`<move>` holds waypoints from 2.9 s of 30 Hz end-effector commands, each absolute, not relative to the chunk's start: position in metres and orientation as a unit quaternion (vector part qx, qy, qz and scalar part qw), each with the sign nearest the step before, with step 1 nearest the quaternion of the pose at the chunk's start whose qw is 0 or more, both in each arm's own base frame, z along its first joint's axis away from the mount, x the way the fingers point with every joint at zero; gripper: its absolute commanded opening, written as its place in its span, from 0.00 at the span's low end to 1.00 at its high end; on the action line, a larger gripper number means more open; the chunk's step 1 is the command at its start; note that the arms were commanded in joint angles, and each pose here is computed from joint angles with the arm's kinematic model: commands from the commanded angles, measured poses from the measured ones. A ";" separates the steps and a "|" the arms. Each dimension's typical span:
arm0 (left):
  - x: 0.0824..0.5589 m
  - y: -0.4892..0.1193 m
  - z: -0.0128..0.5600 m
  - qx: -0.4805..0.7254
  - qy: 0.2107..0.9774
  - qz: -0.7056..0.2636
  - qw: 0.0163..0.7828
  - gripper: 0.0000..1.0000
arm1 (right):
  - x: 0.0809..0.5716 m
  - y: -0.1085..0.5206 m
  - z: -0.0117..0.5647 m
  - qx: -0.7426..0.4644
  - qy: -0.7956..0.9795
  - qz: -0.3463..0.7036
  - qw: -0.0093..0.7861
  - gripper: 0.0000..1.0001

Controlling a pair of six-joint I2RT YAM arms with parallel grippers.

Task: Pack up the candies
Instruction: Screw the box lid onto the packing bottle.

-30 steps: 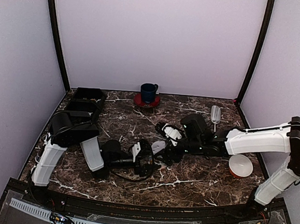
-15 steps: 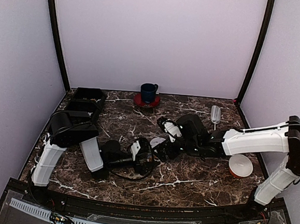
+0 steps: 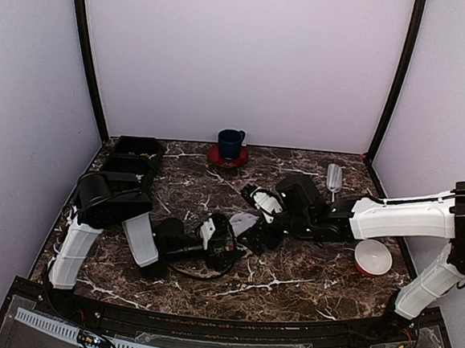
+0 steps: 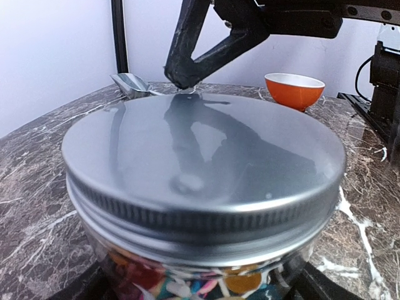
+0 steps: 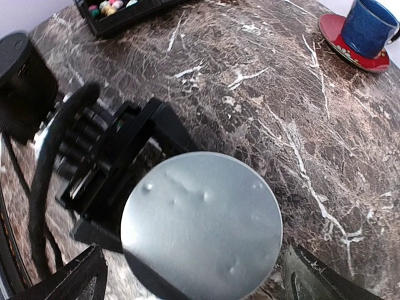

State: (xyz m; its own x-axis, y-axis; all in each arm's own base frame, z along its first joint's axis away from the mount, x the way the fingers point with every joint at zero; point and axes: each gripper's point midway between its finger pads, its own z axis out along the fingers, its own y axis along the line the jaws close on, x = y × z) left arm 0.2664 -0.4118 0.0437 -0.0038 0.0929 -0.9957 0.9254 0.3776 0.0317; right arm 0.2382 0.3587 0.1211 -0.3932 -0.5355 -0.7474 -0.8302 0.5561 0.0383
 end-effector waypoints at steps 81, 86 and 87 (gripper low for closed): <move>0.172 -0.418 0.048 0.556 0.453 -0.613 0.332 0.82 | 0.161 0.367 0.121 -0.768 0.531 0.314 0.171 0.95; 0.185 -0.420 0.043 0.541 0.479 -0.589 0.361 0.81 | 0.162 0.368 0.124 -0.759 0.537 0.325 0.175 0.88; 0.191 -0.421 0.041 0.534 0.491 -0.577 0.374 0.81 | 0.163 0.369 0.125 -0.754 0.542 0.325 0.178 0.87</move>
State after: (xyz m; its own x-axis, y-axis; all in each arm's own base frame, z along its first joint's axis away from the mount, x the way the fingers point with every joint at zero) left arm 0.1747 -0.4190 0.0479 -0.1514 0.0929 -0.9841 0.9238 -0.3408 -0.1743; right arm 0.1621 0.3639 0.1161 0.2423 -0.7195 -0.6509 -0.9259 -0.3719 0.0663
